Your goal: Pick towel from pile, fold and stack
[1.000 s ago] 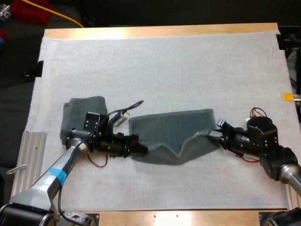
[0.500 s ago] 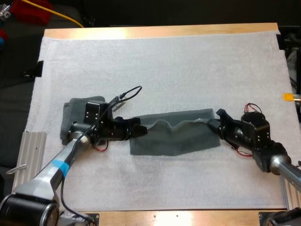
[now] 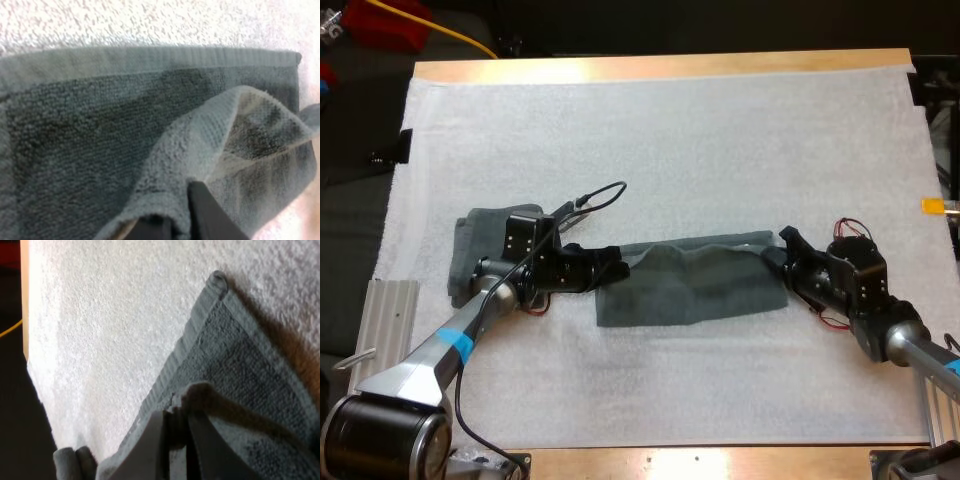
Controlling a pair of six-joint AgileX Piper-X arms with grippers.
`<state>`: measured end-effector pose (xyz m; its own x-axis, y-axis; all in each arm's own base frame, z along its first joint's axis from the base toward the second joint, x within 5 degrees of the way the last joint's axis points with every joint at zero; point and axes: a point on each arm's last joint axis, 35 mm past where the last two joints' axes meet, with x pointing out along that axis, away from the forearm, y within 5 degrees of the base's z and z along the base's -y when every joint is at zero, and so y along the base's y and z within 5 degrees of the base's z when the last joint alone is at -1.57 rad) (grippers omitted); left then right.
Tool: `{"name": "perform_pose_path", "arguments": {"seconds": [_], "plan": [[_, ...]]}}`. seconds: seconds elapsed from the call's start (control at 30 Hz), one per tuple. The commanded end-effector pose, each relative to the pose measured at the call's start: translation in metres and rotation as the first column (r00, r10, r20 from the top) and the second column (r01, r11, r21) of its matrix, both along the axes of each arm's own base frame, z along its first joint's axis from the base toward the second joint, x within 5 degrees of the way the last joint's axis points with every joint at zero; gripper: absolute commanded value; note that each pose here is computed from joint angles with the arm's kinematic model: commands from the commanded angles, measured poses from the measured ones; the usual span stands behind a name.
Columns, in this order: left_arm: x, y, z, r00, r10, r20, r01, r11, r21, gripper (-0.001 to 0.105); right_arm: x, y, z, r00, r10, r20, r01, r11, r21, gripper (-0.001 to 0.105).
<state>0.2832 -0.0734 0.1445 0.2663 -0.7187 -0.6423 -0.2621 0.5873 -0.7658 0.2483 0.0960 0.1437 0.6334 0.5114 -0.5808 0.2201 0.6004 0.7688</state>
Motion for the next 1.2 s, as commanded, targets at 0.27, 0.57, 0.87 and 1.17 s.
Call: {"name": "perform_pose_path", "arguments": {"seconds": [0.27, 0.57, 0.87, 1.17], "plan": [[0.005, 0.001, 0.004, 0.996, -0.021, 0.089, 0.018, 0.999, 0.036, 0.0, 0.006, 0.001, 0.009, 0.996, -0.012, 0.083, 0.011, 1.0, 0.007, 0.001], [0.006, 0.0, 0.008, 0.993, -0.033, 0.111, 0.032, 0.999, 0.01, 0.043, 0.007, 0.001, 0.011, 0.994, -0.005, 0.11, 0.005, 1.0, 0.006, 0.039], [0.002, -0.001, 0.044, 0.966, -0.055, 0.252, 0.068, 0.997, -0.043, 0.065, 0.011, 0.006, 0.032, 0.935, 0.144, 0.324, -0.156, 0.988, 0.012, 0.071], [-0.021, 0.003, 0.092, 0.92, -0.077, 0.385, 0.096, 0.995, -0.031, 0.065, -0.004, 0.001, 0.053, 0.922, 0.189, 0.338, -0.174, 0.982, -0.073, 0.071]]}}
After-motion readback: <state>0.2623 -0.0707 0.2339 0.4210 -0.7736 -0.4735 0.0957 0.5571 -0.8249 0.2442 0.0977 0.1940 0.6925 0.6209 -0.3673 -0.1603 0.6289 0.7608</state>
